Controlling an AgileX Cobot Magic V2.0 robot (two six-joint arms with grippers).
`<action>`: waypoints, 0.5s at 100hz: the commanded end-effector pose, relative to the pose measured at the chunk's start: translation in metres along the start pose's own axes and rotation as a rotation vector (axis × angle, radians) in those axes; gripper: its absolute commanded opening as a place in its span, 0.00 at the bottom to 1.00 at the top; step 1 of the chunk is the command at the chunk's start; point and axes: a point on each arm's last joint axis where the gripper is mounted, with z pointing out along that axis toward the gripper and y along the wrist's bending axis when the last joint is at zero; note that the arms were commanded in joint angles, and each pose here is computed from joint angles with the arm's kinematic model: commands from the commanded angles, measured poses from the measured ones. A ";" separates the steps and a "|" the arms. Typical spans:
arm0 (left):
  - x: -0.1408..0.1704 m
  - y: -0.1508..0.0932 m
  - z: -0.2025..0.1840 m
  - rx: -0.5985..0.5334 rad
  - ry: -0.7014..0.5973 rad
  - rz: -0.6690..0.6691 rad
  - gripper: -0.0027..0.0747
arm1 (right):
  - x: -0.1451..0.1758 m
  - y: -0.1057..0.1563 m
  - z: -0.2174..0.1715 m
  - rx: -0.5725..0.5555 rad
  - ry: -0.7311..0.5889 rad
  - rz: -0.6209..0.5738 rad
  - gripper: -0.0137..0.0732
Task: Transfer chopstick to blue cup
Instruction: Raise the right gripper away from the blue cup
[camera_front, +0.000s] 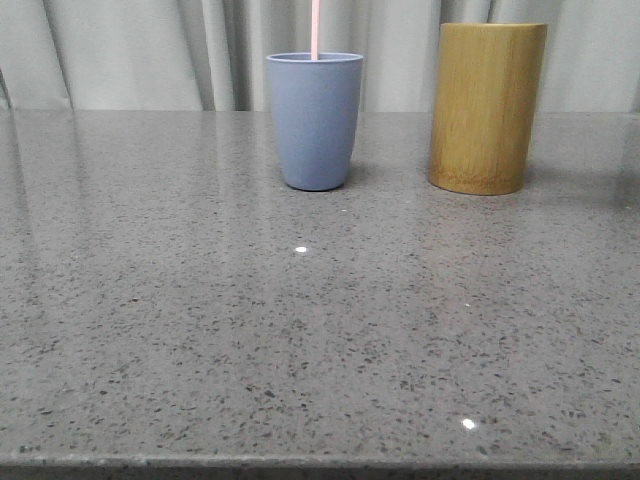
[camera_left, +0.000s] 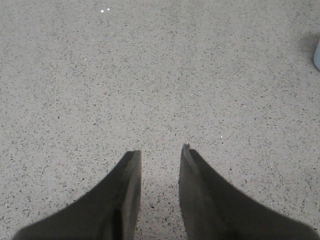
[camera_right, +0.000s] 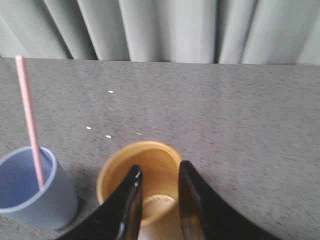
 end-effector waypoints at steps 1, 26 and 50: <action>-0.012 -0.001 -0.006 0.007 -0.095 -0.009 0.28 | -0.011 -0.004 -0.026 0.015 -0.126 -0.043 0.40; -0.013 -0.001 -0.007 0.009 -0.105 -0.010 0.28 | 0.018 -0.009 -0.057 0.026 -0.128 -0.055 0.40; -0.014 -0.001 -0.007 0.010 -0.111 -0.010 0.28 | 0.045 -0.022 -0.089 0.067 -0.157 -0.013 0.22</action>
